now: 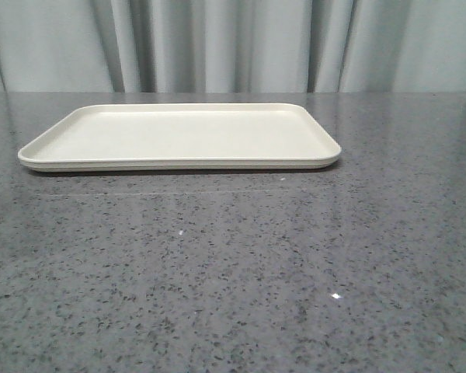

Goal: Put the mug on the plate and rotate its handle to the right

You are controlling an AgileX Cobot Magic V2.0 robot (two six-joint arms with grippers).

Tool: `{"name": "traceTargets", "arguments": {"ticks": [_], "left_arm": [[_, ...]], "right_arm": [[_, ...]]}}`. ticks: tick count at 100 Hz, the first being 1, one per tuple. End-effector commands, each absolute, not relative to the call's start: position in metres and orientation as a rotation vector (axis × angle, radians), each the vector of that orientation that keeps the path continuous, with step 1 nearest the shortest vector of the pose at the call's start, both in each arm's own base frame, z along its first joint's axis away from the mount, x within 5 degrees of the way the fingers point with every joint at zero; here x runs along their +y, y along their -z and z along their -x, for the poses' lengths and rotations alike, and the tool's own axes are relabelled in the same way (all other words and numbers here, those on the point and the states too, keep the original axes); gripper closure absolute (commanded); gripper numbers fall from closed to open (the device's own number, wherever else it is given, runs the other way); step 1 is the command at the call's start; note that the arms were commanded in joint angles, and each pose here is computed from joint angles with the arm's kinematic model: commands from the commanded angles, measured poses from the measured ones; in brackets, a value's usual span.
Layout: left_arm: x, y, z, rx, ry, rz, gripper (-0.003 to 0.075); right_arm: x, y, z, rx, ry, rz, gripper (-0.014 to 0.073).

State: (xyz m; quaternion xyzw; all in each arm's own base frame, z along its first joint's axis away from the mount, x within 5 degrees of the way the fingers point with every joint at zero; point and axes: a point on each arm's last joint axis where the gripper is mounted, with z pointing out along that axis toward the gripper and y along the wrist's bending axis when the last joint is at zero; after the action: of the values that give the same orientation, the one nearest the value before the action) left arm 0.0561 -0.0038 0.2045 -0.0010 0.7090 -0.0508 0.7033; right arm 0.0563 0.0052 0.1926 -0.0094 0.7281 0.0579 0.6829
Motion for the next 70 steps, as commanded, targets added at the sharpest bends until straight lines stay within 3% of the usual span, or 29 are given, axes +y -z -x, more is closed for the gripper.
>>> {"name": "traceTargets", "arguments": {"ticks": [1, 16, 30, 49, 70], "left_arm": [[-0.004, -0.213, -0.053, 1.459, 0.145, 0.023, 0.074], [-0.004, -0.222, -0.051, 1.464, 0.284, 0.139, 0.074], [-0.005, -0.24, -0.045, 1.481, 0.313, 0.143, 0.074], [-0.006, -0.275, -0.04, 1.477, 0.327, 0.135, 0.074], [-0.012, -0.315, -0.041, 1.65, 0.397, 0.142, 0.074]], "right_arm": [[0.006, -0.21, -0.054, 1.432, -0.146, 0.035, 0.0661], [0.007, -0.228, -0.05, 1.274, -0.162, 0.04, 0.0661], [0.006, -0.249, -0.046, 1.279, -0.166, 0.027, 0.0661], [0.003, -0.277, -0.044, 1.491, -0.142, 0.007, 0.0661], [0.003, -0.312, -0.052, 1.701, -0.129, -0.012, 0.0661]]}}
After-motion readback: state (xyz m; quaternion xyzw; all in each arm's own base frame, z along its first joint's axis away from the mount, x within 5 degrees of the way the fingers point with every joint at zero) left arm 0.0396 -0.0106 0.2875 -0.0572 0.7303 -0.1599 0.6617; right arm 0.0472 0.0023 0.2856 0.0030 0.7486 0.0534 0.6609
